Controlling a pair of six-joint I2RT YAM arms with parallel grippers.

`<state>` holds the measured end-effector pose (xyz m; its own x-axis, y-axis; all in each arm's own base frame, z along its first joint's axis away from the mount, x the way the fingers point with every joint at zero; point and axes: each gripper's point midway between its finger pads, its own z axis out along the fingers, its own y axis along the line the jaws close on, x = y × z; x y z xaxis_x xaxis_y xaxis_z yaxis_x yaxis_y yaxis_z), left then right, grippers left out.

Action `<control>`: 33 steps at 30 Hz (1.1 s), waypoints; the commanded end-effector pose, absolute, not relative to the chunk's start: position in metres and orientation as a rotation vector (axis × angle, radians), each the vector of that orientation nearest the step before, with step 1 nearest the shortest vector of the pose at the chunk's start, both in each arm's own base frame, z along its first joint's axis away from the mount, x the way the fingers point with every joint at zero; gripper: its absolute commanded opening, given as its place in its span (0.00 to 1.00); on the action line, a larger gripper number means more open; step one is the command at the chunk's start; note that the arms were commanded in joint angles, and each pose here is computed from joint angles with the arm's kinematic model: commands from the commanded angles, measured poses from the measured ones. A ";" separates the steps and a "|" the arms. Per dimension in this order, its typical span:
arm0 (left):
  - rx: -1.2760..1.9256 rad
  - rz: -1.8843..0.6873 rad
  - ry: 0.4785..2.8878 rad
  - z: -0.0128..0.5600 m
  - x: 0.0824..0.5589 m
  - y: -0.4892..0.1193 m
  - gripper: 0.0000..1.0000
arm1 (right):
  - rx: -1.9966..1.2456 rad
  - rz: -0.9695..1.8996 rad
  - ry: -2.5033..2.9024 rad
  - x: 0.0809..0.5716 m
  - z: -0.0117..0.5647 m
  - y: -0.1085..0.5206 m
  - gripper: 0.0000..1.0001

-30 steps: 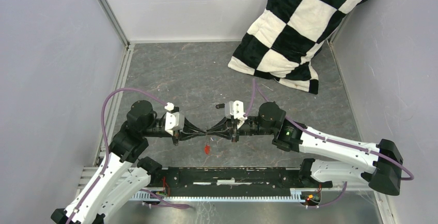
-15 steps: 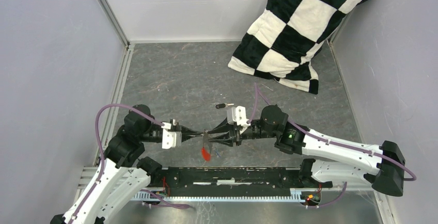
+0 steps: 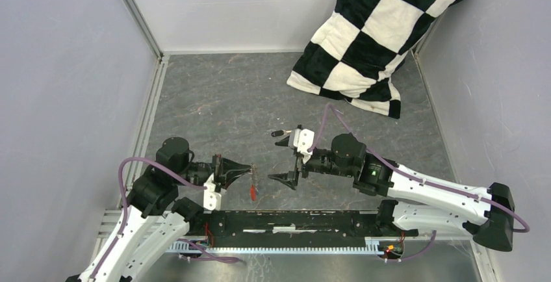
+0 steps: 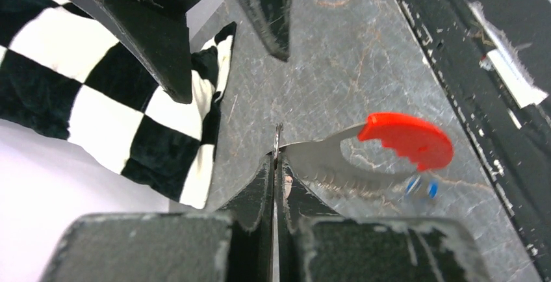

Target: Put the keys on the keyring

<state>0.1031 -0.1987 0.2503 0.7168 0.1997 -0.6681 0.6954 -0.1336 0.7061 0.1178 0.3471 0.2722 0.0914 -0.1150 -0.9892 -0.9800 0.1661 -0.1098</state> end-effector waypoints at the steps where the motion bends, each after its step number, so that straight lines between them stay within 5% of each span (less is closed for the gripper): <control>1: 1.729 -0.332 0.555 0.269 0.105 -0.195 0.02 | -0.960 0.814 1.406 0.155 0.289 0.332 0.98; 12: 1.713 -0.364 0.634 0.274 0.105 -0.192 0.02 | -0.813 0.715 1.619 0.206 0.249 0.315 0.93; 19: 1.706 -0.316 0.705 0.275 0.118 -0.188 0.02 | -1.122 1.060 1.260 0.143 0.298 0.354 0.79; 27: 1.735 -0.165 0.568 0.273 0.117 -0.181 0.02 | -1.296 0.996 1.094 0.126 0.316 0.364 0.73; 33: 1.601 -0.282 0.755 0.299 0.128 -0.185 0.02 | -1.301 1.019 1.034 0.118 0.323 0.372 0.69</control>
<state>0.1177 -0.1818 0.2650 0.7909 0.3107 -0.5271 0.5803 -0.1079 0.8072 0.1262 0.3637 0.2988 0.1708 -0.0701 -0.9828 -0.9831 0.0539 -0.1747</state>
